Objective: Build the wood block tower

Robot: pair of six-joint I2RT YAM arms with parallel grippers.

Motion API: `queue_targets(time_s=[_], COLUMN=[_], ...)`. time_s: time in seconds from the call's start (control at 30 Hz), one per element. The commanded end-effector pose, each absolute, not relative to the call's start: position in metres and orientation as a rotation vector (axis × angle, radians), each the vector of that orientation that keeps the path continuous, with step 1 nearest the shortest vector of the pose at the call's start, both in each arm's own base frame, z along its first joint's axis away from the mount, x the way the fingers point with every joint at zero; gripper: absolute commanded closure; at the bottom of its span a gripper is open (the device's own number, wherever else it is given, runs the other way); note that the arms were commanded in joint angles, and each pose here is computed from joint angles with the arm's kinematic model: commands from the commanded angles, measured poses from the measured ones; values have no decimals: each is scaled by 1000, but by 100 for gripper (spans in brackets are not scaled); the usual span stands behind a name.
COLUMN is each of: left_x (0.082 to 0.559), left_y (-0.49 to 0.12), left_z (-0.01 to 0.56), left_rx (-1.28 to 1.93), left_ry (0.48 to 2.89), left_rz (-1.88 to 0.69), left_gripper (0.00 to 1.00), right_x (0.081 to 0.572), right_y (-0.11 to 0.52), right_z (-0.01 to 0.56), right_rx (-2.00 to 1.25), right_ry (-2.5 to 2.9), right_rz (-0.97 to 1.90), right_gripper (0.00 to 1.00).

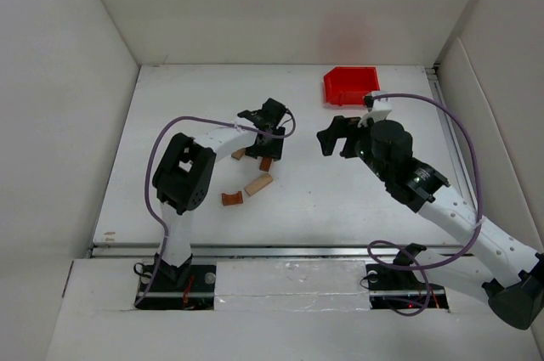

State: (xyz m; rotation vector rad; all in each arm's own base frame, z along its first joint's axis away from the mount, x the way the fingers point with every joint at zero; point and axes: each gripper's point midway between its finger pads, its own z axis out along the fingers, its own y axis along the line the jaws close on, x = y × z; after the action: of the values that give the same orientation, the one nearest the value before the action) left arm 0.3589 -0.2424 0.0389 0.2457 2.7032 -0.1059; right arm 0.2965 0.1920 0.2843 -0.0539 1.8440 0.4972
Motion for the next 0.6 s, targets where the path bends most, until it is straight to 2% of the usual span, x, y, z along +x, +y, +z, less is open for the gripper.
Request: queue_targets(time_s=[0.0,0.13,0.27,0.37,0.43,0.5,0.57], left_x=[370,370,371,371,371,369,374], left_y=[-260,-266,-265,-262,-260,-264,-267], left_z=[58,44,39,41,41,44,66], left_rx=[256,275,269,267,269,282,284], left_ry=[2649,2669,2676,2665,2667,2665,2617], left_rz=[-142,-131,-117,-104,-87,-95,-123], left_gripper=[46,54,79,81,87,100,100], right_x=[295,296,295,295,295,295,295], right_y=[201,202,200,199,200,200,200], right_z=[303,304,307,308,307,308,309], right_rx=[-100,-102,-95,-93,-94,-95,-94], right_ry=[1767,1767,1759,1756,1758,1759,1757], right_rz=[566,568,565,565,566,565,566], right_gripper=[0,0,0,0,0,0,0])
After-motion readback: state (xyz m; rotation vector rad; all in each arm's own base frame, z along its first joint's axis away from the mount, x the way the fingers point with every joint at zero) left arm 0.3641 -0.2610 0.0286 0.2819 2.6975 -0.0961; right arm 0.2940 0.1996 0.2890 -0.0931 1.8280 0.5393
